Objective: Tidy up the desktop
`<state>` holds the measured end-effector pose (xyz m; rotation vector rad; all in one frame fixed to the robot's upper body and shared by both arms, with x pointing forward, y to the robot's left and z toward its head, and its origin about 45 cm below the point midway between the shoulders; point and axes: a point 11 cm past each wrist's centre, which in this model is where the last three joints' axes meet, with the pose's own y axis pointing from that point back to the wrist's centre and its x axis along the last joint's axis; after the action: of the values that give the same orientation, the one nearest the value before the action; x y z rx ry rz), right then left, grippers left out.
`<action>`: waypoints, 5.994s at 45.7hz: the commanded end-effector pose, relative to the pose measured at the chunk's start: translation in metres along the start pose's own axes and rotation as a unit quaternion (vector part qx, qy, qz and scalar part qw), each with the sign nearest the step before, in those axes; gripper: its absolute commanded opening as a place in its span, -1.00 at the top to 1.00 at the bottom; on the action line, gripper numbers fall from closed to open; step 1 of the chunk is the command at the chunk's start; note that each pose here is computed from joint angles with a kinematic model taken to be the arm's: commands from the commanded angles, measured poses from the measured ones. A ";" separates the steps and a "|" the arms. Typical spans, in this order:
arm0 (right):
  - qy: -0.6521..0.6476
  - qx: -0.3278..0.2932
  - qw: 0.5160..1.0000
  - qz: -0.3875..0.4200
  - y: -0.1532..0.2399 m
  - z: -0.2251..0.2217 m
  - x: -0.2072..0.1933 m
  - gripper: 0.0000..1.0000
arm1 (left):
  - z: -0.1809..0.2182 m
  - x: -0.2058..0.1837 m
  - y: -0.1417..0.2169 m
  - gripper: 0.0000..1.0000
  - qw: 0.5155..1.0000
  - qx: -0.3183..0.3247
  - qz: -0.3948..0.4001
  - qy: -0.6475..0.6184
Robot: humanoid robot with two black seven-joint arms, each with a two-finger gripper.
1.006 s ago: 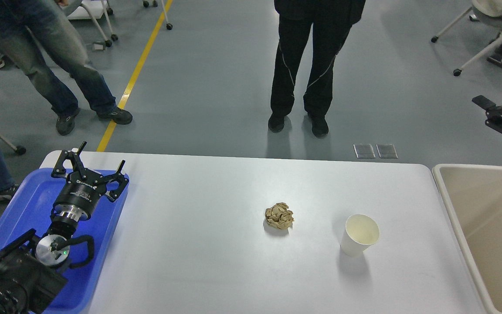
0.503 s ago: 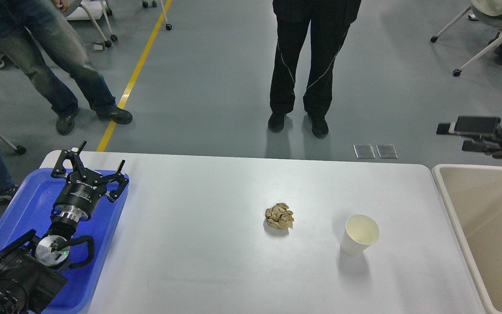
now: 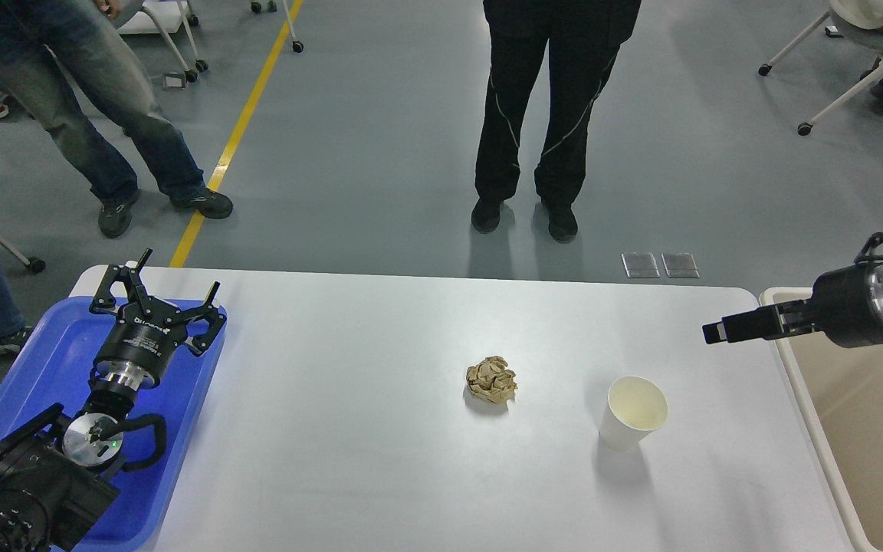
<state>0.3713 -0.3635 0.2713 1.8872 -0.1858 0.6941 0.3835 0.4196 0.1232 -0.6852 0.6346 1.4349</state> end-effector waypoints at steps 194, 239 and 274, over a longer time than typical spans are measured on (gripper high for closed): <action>-0.298 -0.048 0.882 0.362 0.134 0.148 0.072 1.00 | 0.000 0.000 0.000 -1.00 1.000 0.000 0.000 0.000; -0.373 -0.428 0.714 0.410 0.124 0.257 -0.076 1.00 | 0.000 0.000 0.000 -1.00 1.000 0.000 0.000 0.000; -0.434 -0.459 0.686 0.360 0.007 0.230 -0.195 1.00 | 0.000 0.000 0.000 -1.00 1.000 0.000 0.000 0.000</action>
<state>0.3124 -0.6274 0.1513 0.9106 -1.6629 0.0903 0.3835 0.4195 0.1232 -0.6851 0.6346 1.4348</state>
